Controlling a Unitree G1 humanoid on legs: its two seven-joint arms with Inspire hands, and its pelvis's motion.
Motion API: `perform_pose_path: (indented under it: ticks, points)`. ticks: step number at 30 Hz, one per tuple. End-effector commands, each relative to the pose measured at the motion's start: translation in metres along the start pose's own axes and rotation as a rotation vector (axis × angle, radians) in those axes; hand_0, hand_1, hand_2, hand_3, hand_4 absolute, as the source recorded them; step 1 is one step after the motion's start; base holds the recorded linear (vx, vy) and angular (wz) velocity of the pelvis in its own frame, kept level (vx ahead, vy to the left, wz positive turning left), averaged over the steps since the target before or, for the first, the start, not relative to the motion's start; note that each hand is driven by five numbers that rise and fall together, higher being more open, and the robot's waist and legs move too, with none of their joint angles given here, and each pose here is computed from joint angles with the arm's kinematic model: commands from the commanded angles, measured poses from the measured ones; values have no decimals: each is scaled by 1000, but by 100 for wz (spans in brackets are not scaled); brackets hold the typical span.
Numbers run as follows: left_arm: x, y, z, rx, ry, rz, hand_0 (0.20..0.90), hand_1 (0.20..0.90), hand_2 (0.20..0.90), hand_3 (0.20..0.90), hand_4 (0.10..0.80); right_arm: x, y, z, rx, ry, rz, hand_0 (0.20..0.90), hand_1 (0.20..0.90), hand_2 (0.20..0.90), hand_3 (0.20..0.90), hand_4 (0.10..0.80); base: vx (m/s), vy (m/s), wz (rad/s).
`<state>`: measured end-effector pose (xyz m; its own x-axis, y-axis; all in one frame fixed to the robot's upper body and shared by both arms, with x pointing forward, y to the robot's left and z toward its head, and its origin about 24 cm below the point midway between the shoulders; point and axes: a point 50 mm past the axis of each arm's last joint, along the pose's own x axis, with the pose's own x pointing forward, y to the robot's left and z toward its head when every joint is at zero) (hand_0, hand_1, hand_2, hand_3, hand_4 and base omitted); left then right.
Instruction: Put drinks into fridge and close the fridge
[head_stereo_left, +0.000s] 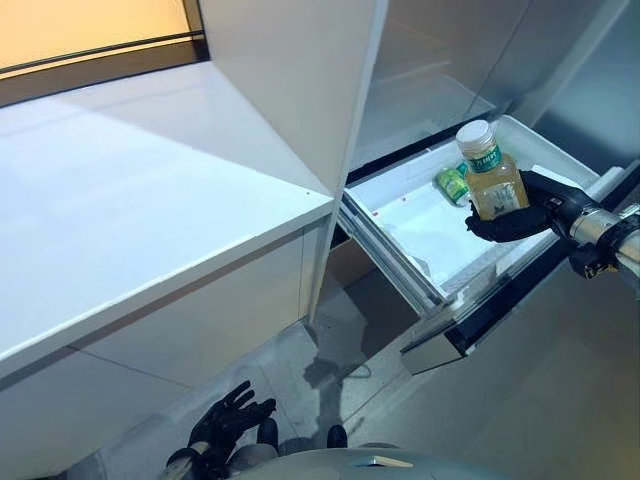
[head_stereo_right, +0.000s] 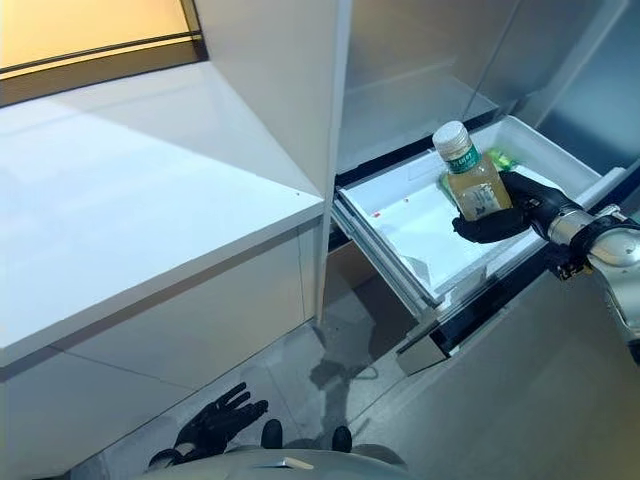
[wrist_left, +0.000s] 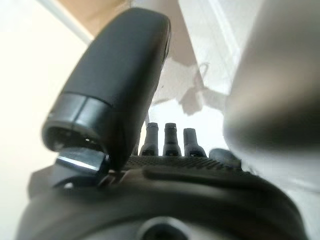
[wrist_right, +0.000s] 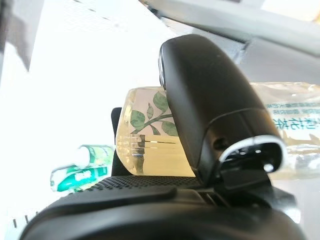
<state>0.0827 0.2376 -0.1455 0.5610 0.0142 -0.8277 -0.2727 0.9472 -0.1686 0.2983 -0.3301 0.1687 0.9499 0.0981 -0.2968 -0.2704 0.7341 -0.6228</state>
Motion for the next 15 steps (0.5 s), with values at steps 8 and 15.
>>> perform_pose_path:
  ticks: [8,15]
  points:
    - [-16,43,16,179,-11,110,900,900,900,900,800,-10,-92,44,61,-23,-333,300,300,300,200,100,6,-86,23]
    - [-9,35,35,188,-68,89,900,900,900,900,800,5,-82,15,138,125,-298,300,300,300,200,100,-49,-30,9]
